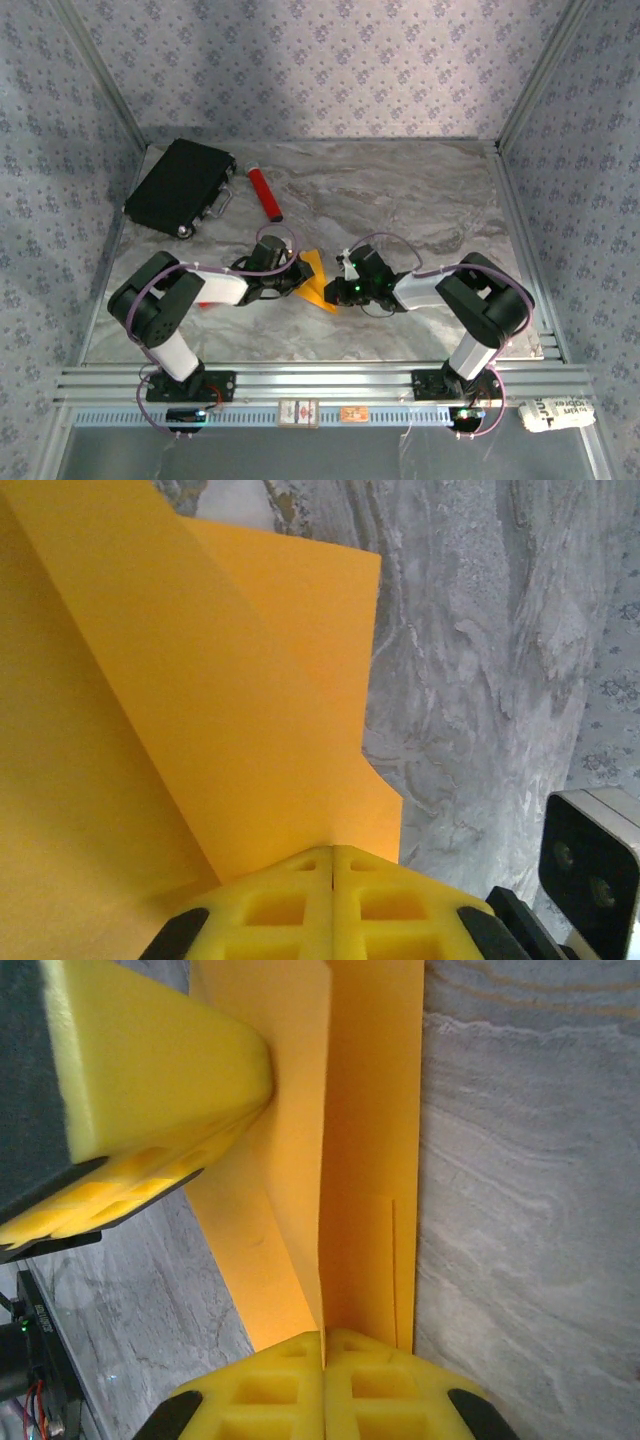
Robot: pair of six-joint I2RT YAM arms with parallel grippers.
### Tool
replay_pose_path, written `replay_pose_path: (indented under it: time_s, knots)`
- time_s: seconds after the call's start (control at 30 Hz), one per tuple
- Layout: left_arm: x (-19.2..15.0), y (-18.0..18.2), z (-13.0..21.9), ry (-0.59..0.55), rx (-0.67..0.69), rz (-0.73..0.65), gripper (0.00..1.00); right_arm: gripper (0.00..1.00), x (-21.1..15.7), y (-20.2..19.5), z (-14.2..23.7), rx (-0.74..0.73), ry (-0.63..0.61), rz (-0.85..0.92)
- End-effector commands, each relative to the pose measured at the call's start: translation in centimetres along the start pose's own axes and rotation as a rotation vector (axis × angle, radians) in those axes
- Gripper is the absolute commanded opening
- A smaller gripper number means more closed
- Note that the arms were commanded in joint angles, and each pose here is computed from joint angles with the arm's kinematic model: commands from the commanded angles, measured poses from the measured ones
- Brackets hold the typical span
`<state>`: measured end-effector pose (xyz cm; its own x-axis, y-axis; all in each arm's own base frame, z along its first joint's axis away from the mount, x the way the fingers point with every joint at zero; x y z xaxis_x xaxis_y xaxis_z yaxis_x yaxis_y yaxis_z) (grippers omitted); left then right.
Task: Fold a paper plane with a square sheet of paper (pick it up from the middle)
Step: Fourth fold the wing at the center of the table.
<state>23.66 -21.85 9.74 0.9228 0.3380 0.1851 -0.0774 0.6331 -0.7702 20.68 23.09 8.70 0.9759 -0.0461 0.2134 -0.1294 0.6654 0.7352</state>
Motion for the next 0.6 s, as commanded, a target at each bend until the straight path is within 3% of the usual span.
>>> replay_pose_path:
  time_s: [0.0,0.57]
  knots:
    - [0.25,-0.3,-0.49,-0.021,0.0,-0.006,0.06,0.07,-0.7,-1.49,-0.57,-0.078,0.061,-0.069]
    - [0.16,0.14,-1.17,-0.001,0.023,-0.014,0.06,0.06,-1.11,-2.35,-0.85,-0.111,0.09,-0.098]
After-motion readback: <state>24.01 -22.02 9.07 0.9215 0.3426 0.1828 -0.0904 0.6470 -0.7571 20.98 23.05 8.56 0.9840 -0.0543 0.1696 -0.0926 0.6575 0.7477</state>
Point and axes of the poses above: each hand's point on the last joint's axis, 136 mm out from that joint toward the fingers, its own z axis back along the fingers, its own y axis along the line the jaws close on, x = y × z, the point moved 10 cm from there along z, back along the fingers, and after that the axes turned 7 degrees about -z, right-handed, at the moved point
